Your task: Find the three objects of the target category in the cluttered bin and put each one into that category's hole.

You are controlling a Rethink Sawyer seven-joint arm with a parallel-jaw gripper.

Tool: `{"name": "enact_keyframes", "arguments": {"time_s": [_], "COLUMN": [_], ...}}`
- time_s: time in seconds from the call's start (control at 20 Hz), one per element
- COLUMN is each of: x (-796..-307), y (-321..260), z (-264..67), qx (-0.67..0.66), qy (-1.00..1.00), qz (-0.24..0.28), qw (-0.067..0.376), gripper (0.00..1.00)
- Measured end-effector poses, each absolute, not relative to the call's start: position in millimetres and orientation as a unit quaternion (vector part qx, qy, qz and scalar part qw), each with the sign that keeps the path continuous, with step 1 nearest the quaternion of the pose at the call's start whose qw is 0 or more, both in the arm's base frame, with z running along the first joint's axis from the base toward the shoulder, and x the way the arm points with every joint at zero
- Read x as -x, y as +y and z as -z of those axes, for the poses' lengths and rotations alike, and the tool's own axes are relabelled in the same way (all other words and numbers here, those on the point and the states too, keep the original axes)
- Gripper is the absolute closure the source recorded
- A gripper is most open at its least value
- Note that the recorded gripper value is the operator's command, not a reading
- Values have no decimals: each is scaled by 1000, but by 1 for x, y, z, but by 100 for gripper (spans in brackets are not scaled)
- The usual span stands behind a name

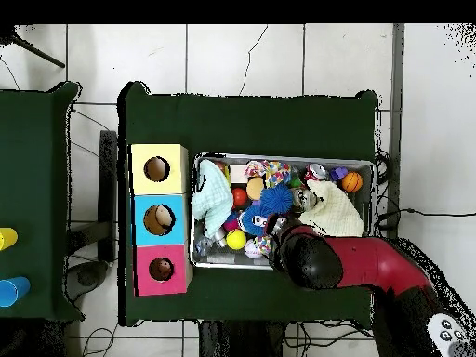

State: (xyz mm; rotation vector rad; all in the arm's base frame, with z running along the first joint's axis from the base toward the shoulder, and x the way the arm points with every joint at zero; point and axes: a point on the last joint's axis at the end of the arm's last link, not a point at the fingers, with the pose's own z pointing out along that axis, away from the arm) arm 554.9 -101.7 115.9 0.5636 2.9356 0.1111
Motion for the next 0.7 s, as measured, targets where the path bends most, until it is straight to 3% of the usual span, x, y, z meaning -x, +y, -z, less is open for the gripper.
{"name": "enact_keyframes", "arguments": {"time_s": [0.7], "x": [-550], "y": [-73], "z": [-115], "qx": [-113], "qy": [988], "qz": [1], "qw": [102], "gripper": [100]}}
